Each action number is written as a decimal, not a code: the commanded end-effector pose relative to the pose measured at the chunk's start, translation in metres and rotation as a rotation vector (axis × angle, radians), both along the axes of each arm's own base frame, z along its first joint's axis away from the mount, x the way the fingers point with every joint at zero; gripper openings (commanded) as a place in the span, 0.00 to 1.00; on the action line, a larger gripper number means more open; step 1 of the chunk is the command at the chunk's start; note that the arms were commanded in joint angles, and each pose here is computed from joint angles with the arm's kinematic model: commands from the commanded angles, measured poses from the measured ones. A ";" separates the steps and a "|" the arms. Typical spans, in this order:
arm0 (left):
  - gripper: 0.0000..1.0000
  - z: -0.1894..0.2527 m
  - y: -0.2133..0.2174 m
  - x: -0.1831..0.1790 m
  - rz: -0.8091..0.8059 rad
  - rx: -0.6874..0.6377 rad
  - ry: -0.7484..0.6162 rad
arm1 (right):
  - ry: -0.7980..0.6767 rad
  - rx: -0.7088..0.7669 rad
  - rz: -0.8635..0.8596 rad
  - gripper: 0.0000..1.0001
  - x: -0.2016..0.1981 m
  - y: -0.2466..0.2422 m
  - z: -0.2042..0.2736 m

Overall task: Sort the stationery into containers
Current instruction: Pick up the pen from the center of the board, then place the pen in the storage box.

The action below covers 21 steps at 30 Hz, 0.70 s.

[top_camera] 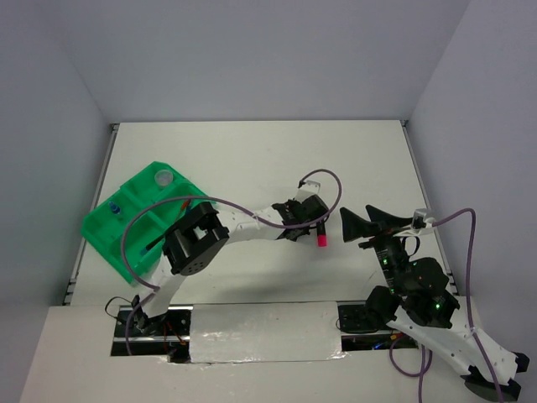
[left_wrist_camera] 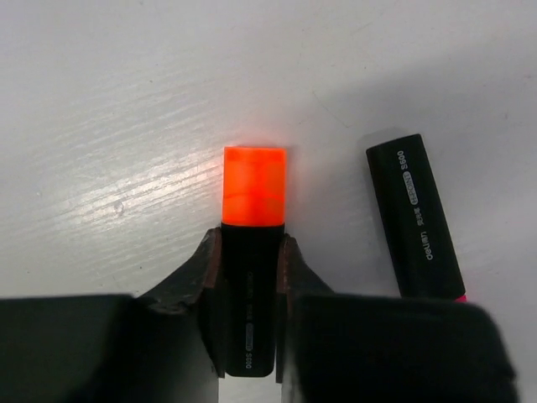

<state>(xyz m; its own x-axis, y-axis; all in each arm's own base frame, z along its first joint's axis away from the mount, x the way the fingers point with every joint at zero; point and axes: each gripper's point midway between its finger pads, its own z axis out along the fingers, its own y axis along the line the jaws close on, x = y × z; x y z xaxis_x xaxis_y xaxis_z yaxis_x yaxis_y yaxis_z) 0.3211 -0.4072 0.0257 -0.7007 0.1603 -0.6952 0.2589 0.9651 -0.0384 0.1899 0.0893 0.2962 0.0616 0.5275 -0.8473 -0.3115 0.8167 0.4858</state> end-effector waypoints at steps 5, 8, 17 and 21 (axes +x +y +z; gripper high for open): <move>0.00 0.045 0.054 0.008 0.021 0.067 -0.088 | -0.027 0.007 0.014 1.00 -0.002 0.001 0.010; 0.00 0.109 0.097 0.020 0.018 0.112 -0.222 | -0.025 -0.005 0.019 1.00 -0.001 0.003 0.010; 0.00 0.198 0.303 0.030 0.109 0.314 -0.433 | -0.023 -0.045 0.065 1.00 -0.001 0.016 0.011; 0.00 0.192 0.410 -0.007 0.451 0.437 -0.448 | -0.035 -0.051 0.085 1.00 -0.002 0.019 0.012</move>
<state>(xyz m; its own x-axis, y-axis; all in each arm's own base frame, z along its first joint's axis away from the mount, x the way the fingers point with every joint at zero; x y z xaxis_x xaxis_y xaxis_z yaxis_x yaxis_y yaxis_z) 0.3365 -0.0351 0.2367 -0.3616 0.1886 -0.9131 -0.1751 0.9482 0.2652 0.1914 0.1092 0.2888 0.0163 0.4684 -0.8834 -0.3649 0.8253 0.4309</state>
